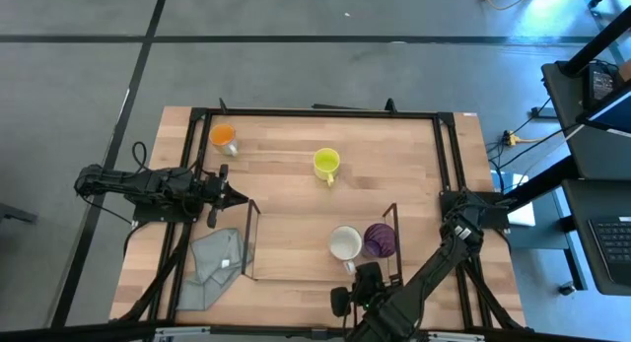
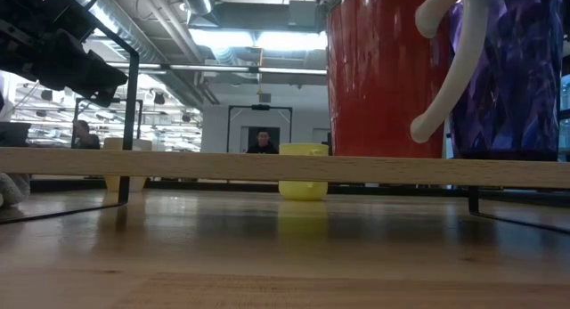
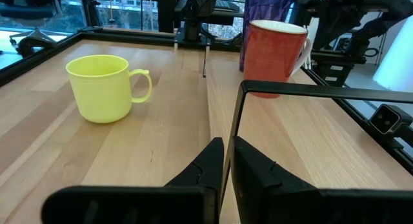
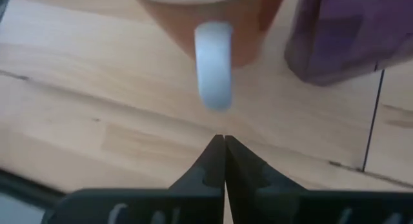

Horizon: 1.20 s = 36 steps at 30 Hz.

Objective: Stack small to large cups/mugs on shelf
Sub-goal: Put the orange mug on the shelf

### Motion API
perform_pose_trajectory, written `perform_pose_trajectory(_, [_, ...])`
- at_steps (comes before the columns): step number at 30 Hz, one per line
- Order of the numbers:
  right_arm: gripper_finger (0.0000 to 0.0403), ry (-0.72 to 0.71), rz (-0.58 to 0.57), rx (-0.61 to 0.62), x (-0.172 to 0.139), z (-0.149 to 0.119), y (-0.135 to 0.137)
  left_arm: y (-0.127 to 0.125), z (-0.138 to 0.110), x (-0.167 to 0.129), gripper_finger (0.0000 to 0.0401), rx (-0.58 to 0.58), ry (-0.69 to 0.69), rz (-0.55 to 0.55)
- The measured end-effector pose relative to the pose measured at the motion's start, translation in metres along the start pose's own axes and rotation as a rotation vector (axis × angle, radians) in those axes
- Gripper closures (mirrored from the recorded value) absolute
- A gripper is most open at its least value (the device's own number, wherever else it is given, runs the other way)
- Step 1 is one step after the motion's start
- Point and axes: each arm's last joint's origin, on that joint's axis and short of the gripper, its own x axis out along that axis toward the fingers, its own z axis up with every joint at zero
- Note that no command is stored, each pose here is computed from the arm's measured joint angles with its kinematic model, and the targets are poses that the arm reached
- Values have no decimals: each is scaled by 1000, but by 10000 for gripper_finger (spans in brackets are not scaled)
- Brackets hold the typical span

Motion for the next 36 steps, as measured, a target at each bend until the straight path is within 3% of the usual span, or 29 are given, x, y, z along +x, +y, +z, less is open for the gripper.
perform_pose_trajectory(22, [398,-16,-13,-107,8,11,6,0,0,0,376,0,0,0])
perform_pose_trajectory(36, [398,-57,9,-112,8,13,7,0,0,0,376,0,0,0])
